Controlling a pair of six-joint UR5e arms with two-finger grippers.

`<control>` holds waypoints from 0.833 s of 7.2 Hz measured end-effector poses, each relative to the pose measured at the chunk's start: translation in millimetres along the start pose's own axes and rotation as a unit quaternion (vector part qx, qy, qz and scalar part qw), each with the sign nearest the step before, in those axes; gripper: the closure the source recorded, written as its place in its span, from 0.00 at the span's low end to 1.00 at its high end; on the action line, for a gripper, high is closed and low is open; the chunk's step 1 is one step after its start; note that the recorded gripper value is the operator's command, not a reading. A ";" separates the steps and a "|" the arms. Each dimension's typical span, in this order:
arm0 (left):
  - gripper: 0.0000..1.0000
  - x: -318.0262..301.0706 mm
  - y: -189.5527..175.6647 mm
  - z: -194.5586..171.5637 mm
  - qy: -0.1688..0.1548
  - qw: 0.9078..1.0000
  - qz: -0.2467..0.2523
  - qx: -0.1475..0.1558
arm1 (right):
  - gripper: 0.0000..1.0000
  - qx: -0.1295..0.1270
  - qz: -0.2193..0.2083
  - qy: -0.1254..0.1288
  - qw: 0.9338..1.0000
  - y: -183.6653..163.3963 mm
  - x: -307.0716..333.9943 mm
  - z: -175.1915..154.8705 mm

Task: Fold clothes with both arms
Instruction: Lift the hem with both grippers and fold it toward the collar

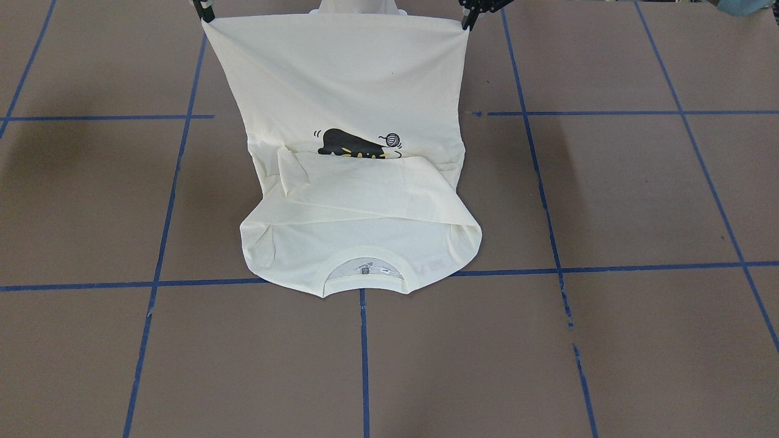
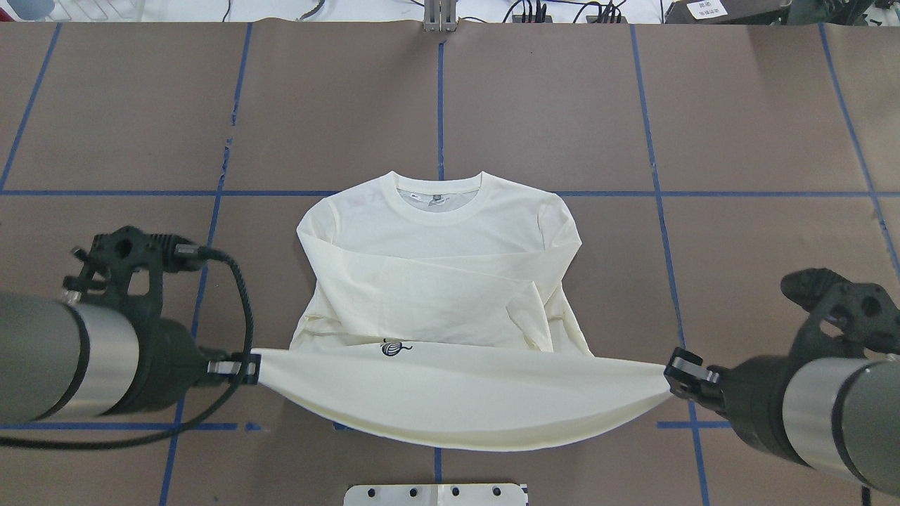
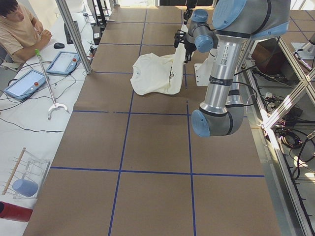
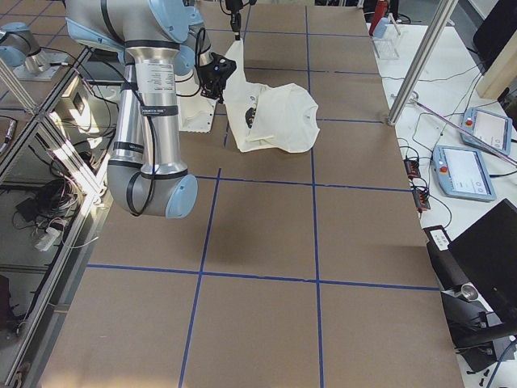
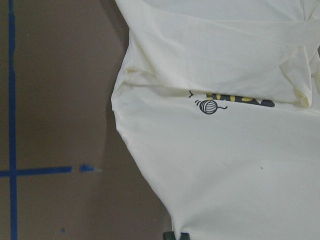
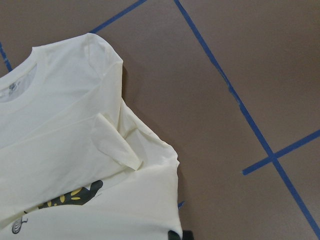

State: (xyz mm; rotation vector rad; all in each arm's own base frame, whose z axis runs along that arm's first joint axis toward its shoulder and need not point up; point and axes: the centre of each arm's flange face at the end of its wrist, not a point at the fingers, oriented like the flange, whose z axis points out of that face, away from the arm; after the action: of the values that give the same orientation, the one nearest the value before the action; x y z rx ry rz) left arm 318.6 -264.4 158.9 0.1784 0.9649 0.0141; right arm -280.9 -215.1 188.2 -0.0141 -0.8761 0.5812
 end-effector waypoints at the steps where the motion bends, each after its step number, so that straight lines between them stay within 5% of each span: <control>1: 1.00 -4.9 -43.1 10.2 -0.024 0.999 0.015 0.025 | 1.00 0.021 0.004 0.002 1.000 -17.4 -32.5 19.4; 4: 1.00 -22.5 -143.6 40.2 -0.086 0.994 0.034 0.053 | 1.00 0.081 -0.007 0.036 0.996 -71.9 -102.6 81.1; 6: 1.00 -20.6 -186.3 97.0 -0.097 0.993 0.033 0.054 | 1.00 0.108 -0.008 0.036 0.994 -121.4 -131.9 142.5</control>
State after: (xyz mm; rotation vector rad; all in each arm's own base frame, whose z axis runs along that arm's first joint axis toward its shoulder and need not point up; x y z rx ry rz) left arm 373.8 -463.9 200.4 0.3064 0.7668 0.0042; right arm -392.5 -413.2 215.6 0.1660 -0.7387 0.6535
